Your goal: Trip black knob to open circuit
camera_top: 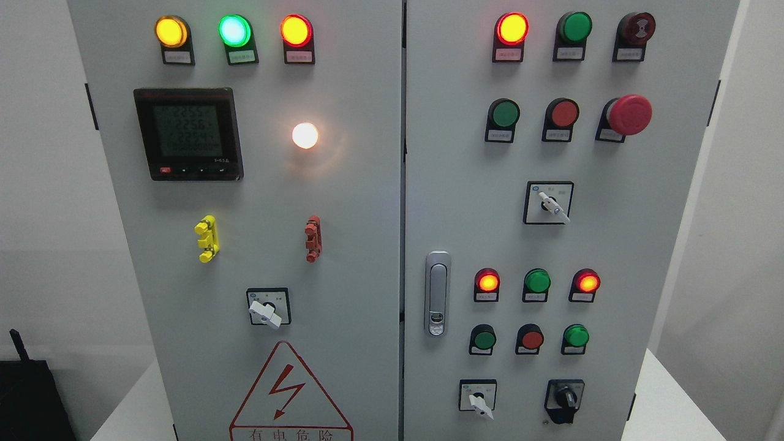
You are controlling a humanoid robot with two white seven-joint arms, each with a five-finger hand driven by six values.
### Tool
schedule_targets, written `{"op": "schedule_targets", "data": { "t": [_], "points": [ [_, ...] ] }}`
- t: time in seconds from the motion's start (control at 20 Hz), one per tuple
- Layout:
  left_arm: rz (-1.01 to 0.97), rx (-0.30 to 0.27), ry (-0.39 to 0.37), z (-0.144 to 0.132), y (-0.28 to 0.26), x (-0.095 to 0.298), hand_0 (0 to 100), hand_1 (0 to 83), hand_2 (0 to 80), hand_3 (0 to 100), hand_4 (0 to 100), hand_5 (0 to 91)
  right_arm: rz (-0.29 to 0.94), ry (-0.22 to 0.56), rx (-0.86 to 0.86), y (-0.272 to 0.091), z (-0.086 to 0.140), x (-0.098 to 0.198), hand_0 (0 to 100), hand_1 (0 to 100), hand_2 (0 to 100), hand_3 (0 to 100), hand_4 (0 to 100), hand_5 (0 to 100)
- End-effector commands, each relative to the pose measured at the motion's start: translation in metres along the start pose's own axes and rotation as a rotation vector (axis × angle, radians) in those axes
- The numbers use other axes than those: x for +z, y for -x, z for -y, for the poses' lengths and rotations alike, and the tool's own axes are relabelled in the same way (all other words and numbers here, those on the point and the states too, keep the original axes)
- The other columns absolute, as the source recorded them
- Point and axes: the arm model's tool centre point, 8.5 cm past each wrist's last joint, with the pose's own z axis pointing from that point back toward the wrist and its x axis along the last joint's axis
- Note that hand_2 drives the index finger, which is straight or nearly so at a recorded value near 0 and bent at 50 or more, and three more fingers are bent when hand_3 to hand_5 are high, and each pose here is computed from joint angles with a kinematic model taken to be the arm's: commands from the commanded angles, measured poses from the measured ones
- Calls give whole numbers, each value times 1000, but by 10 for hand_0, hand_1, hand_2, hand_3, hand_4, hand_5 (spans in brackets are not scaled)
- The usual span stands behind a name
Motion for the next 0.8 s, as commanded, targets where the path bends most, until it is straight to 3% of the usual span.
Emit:
{"op": "schedule_targets", "data": {
  "t": [0.0, 0.25, 0.75],
  "points": [
    [3, 4, 1, 1, -2, 0, 120, 389, 0, 0, 0, 0, 56, 6, -10, -14, -1, -7, 724, 927, 0, 893, 770, 678],
    [4, 4, 1, 1, -2, 0, 120, 389, 0, 0, 0, 0, 120, 6, -17, -34, -2, -15, 872, 945, 0, 920, 802, 705],
    [6, 3, 1, 1, -3, 0, 120, 389, 0, 0, 0, 0, 260, 1, -30, -80, -5, -25, 975, 919, 0, 983, 859, 792]
  ]
}}
